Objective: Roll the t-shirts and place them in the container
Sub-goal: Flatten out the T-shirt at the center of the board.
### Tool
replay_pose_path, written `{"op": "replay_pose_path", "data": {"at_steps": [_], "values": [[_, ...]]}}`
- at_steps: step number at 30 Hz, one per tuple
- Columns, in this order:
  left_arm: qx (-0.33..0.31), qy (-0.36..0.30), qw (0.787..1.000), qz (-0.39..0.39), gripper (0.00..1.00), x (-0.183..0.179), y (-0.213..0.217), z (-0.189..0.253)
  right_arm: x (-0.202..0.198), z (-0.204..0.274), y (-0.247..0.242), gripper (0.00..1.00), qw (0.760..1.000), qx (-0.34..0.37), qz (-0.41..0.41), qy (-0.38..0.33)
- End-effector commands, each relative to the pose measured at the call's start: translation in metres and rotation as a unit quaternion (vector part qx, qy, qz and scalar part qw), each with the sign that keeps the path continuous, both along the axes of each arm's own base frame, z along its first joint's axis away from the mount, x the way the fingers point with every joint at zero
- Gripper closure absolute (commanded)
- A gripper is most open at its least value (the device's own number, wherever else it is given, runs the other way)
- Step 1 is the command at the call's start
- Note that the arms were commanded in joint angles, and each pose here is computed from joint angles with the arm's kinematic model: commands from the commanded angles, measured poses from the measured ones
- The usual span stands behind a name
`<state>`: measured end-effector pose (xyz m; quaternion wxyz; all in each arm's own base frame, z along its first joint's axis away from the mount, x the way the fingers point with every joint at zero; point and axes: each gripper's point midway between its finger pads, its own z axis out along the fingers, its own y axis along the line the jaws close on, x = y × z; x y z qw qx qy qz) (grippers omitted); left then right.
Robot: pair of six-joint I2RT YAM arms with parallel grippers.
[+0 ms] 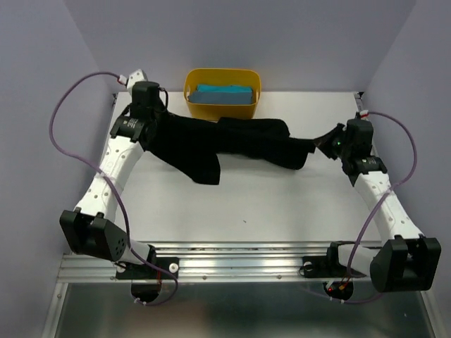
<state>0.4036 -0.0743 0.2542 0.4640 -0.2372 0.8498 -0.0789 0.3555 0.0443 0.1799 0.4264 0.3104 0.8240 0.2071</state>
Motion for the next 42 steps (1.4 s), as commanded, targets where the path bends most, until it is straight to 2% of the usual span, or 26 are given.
{"op": "replay_pose_path", "data": {"at_steps": [1, 4, 6, 7, 8, 9, 10, 11, 12, 13, 15, 16, 19, 21, 22, 24, 25, 26, 28, 31, 33, 34, 35, 37, 42], "values": [[0.076, -0.050, 0.996, -0.015, 1.00, -0.013, 0.024, 0.076, 0.013, 0.097, -0.008, 0.99, 0.991, -0.044, 0.004, -0.123], [0.095, -0.047, 0.993, -0.054, 1.00, -0.027, 0.022, 0.086, -0.002, 0.128, -0.012, 0.99, 0.985, -0.071, 0.007, -0.158], [0.108, -0.026, 0.991, -0.078, 1.00, -0.037, 0.021, 0.072, -0.014, 0.124, -0.013, 0.99, 0.985, -0.082, 0.013, -0.154], [0.109, 0.003, 0.990, -0.087, 0.99, -0.047, 0.021, 0.051, -0.026, 0.111, -0.012, 0.99, 0.987, -0.080, 0.020, -0.138], [0.107, 0.020, 0.990, -0.092, 0.93, -0.052, 0.021, 0.037, -0.033, 0.100, -0.010, 0.99, 0.989, -0.078, 0.024, -0.125], [0.104, 0.035, 0.989, -0.098, 0.82, -0.056, 0.019, 0.024, -0.041, 0.088, -0.009, 0.99, 0.991, -0.072, 0.027, -0.109], [0.102, 0.061, 0.988, -0.100, 0.41, -0.064, 0.020, 0.000, -0.056, 0.057, -0.009, 0.93, 0.995, -0.066, 0.025, -0.072], [0.098, 0.071, 0.988, -0.098, 0.20, -0.067, 0.020, -0.012, -0.063, 0.042, -0.011, 0.79, 0.997, -0.056, 0.010, -0.051], [0.096, 0.079, 0.987, -0.099, 0.08, -0.069, 0.020, -0.020, -0.071, 0.025, -0.014, 0.62, 0.998, -0.054, 0.000, -0.026], [0.092, 0.093, 0.986, -0.103, 0.04, -0.072, 0.018, -0.031, -0.082, 0.001, -0.019, 0.46, 0.998, -0.055, -0.019, 0.008], [0.086, 0.096, 0.987, -0.098, 0.04, -0.071, 0.018, -0.034, -0.090, -0.015, -0.023, 0.29, 0.997, -0.054, -0.034, 0.033], [0.084, 0.092, 0.988, -0.095, 0.04, -0.070, 0.018, -0.033, -0.091, -0.018, -0.026, 0.24, 0.997, -0.057, -0.044, 0.040], [0.079, 0.091, 0.989, -0.081, 0.08, -0.068, 0.020, -0.034, -0.086, -0.015, -0.030, 0.23, 0.996, -0.058, -0.058, 0.034], [0.077, 0.104, 0.989, -0.072, 0.16, -0.070, 0.023, -0.044, -0.078, -0.009, -0.032, 0.23, 0.996, -0.064, -0.060, 0.030], [0.070, 0.119, 0.988, -0.063, 0.24, -0.074, 0.024, -0.056, -0.074, -0.006, -0.032, 0.23, 0.996, -0.066, -0.058, 0.026], [0.054, 0.133, 0.987, -0.066, 0.31, -0.081, 0.019, -0.072, -0.068, -0.004, -0.029, 0.24, 0.996, -0.068, -0.047, 0.023], [0.044, 0.140, 0.987, -0.067, 0.38, -0.085, 0.016, -0.081, -0.063, -0.002, -0.028, 0.24, 0.997, -0.066, -0.042, 0.017], [0.022, 0.157, 0.985, -0.062, 0.51, -0.093, 0.012, -0.101, -0.062, -0.004, -0.023, 0.25, 0.998, -0.062, -0.026, 0.017], [-0.009, 0.177, 0.982, -0.065, 0.54, -0.110, 0.004, -0.130, -0.058, -0.015, -0.016, 0.25, 0.998, -0.058, -0.005, 0.029], [-0.046, 0.189, 0.980, -0.037, 0.52, -0.122, -0.001, -0.154, -0.057, -0.035, -0.002, 0.27, 0.997, -0.039, 0.034, 0.052], [-0.054, 0.209, 0.976, 0.003, 0.36, -0.135, 0.005, -0.179, -0.059, -0.059, 0.005, 0.29, 0.994, -0.022, 0.049, 0.090], [-0.054, 0.217, 0.975, 0.015, 0.23, -0.141, 0.008, -0.189, -0.056, -0.063, 0.007, 0.30, 0.994, -0.018, 0.053, 0.092], [-0.055, 0.220, 0.974, 0.023, 0.18, -0.144, 0.010, -0.193, -0.056, -0.072, 0.007, 0.30, 0.993, -0.017, 0.052, 0.106], [-0.059, 0.221, 0.972, 0.045, 0.15, -0.149, 0.014, -0.199, -0.050, -0.075, 0.004, 0.30, 0.993, -0.022, 0.045, 0.107], [-0.068, 0.221, 0.971, 0.067, 0.19, -0.154, 0.017, -0.208, -0.039, -0.089, -0.006, 0.30, 0.990, -0.047, 0.032, 0.132]]}}
